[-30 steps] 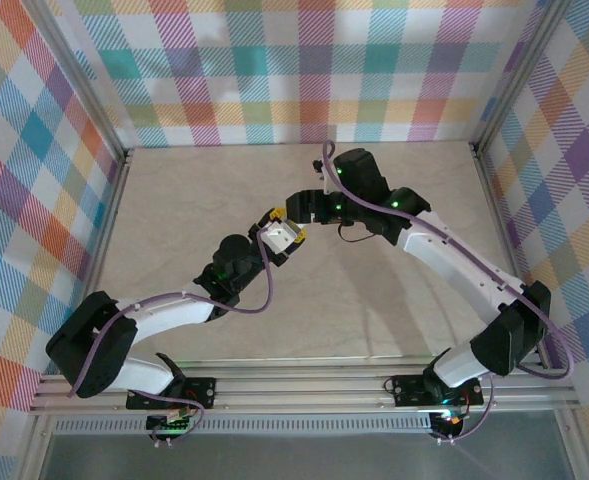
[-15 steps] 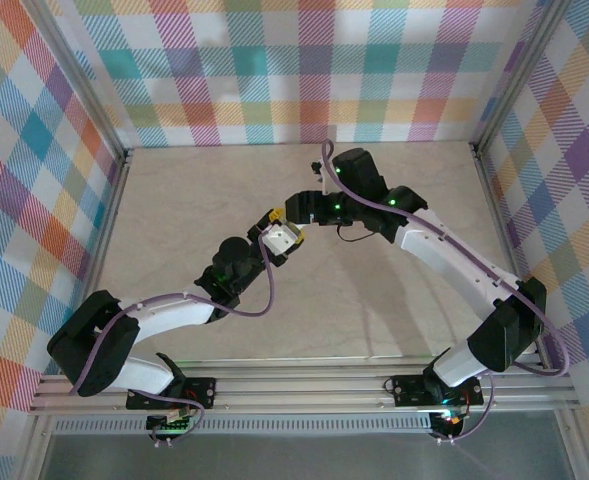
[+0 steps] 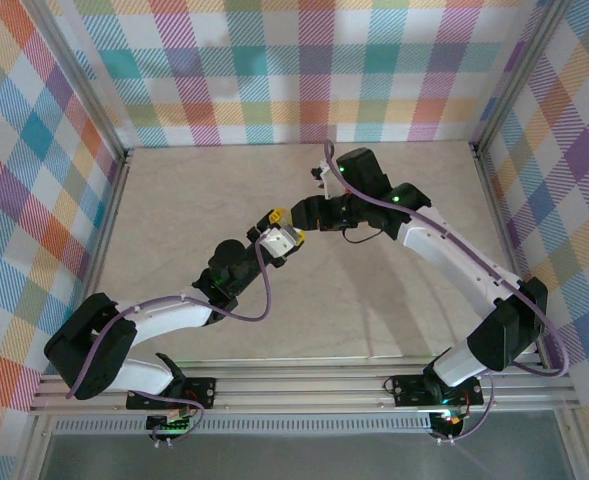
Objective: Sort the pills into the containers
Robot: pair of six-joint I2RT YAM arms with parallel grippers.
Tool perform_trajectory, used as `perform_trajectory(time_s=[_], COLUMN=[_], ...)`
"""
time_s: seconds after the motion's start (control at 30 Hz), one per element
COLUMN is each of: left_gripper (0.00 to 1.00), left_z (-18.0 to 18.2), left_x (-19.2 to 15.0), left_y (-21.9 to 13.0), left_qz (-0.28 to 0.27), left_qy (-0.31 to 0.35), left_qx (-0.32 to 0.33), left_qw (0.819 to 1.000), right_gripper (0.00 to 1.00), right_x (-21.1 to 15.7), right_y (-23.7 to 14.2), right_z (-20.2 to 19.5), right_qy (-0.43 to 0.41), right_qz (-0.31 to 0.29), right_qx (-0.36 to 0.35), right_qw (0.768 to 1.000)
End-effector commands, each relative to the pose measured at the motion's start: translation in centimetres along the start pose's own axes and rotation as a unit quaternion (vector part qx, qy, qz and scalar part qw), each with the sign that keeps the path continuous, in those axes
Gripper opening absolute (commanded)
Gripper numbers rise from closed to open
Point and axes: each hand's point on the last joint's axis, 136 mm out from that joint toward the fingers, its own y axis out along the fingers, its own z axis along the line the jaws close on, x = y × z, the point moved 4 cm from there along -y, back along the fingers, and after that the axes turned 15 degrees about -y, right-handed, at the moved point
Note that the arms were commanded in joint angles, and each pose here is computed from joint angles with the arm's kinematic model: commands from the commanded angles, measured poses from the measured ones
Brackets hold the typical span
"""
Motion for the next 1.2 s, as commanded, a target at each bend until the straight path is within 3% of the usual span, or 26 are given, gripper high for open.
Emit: perform_trajectory(time_s=[0.0, 0.13, 0.17, 0.2, 0.23, 0.33, 0.47, 0.63, 0.8, 1.17], left_gripper=[0.22, 0.48, 0.60, 0.98, 1.00, 1.00, 1.00, 0.97, 0.76, 0.75], left_z=[-0.3, -1.0, -1.1, -1.1, -0.9, 0.4, -0.2, -0.6, -0.9, -1.2], left_x=[2.7, 2.3, 2.3, 2.2, 2.2, 2.4, 2.3, 1.9, 2.5, 3.7], left_y=[-0.6, -0.7, -0.8, -0.9, -1.0, -1.5, -1.7, -1.7, -1.6, -1.7], left_qz=[-0.053, -0.042, -0.039, -0.036, -0.035, -0.035, -0.018, -0.005, -0.015, -0.032], left_qy=[-0.002, 0.007, 0.005, 0.001, -0.010, -0.058, -0.065, -0.073, -0.085, -0.094], left_qx=[-0.016, -0.046, -0.055, -0.064, -0.070, -0.091, -0.134, -0.154, -0.169, -0.191], left_qw=[0.998, 0.998, 0.998, 0.997, 0.997, 0.994, 0.989, 0.985, 0.982, 0.977], right_gripper=[0.45, 0.41, 0.41, 0.41, 0.40, 0.37, 0.37, 0.38, 0.38, 0.38], right_x=[-0.1, 0.2, 0.3, 0.3, 0.3, -0.1, -0.6, -0.4, -0.5, -0.6], right_y=[-0.8, -1.3, -1.5, -1.8, -2.2, -3.2, -3.9, -4.2, -3.9, -3.1], right_z=[1.4, 1.8, 2.1, 2.3, 2.4, 2.8, 3.2, 3.6, 3.0, 2.1], right_qy=[-0.016, -0.048, -0.064, -0.086, -0.113, -0.198, -0.253, -0.267, -0.281, -0.274], right_qz=[0.004, -0.003, -0.004, -0.007, -0.007, -0.012, -0.013, -0.011, 0.000, 0.013], right_qx=[0.031, 0.040, 0.045, 0.047, 0.046, 0.046, 0.056, 0.062, 0.046, 0.032], right_qw=[0.999, 0.998, 0.997, 0.995, 0.993, 0.979, 0.966, 0.962, 0.959, 0.961])
